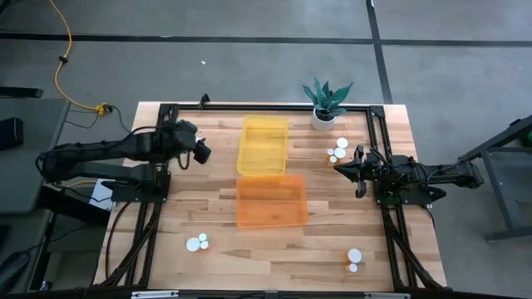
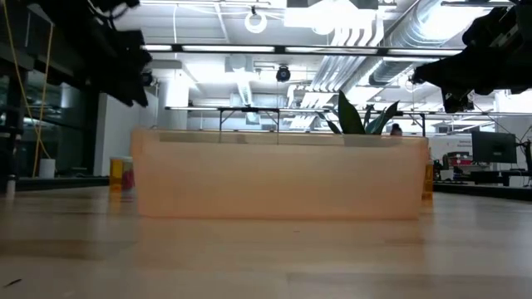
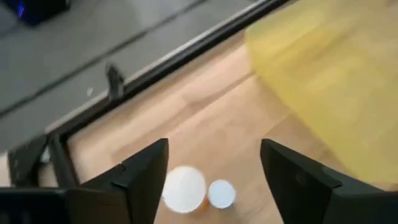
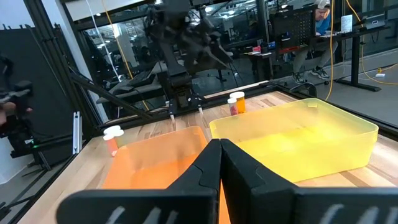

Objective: Pick and place medicine bottles into bin by pill shape (circle, oval)
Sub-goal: Put the orange capsule bottle into the yellow bin

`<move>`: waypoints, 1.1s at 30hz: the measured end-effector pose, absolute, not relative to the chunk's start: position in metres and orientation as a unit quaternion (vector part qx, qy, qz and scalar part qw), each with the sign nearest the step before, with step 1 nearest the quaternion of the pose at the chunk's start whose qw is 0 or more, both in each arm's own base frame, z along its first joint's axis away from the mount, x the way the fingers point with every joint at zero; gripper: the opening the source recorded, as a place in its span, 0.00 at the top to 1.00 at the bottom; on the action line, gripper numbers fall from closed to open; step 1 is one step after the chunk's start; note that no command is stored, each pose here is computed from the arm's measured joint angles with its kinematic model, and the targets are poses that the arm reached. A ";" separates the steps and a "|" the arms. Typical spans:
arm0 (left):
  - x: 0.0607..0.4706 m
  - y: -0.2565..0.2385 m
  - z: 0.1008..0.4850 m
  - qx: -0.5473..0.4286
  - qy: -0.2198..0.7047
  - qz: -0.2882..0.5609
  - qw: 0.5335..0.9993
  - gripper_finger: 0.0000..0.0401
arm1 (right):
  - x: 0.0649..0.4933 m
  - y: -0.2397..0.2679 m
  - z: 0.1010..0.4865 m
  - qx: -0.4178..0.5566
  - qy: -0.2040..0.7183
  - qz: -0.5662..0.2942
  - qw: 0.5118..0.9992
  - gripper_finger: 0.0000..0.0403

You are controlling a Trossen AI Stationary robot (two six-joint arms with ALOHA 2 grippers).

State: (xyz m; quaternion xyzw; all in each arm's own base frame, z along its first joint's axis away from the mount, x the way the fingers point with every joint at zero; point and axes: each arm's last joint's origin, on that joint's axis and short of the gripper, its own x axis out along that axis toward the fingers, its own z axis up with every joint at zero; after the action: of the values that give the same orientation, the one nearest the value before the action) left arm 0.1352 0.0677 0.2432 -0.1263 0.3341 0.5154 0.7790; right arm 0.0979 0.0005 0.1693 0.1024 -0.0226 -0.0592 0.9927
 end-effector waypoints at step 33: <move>0.156 0.120 0.178 -0.234 0.460 0.581 0.630 0.31 | 0.098 0.000 0.169 0.102 -0.023 -0.059 0.993 1.00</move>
State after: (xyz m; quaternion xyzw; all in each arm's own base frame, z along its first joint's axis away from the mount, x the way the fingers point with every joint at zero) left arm 0.1558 0.1201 0.1785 -0.2335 0.4596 0.5805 0.6303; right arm 0.0979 0.0005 0.1693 0.1023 -0.0225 -0.0591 0.9927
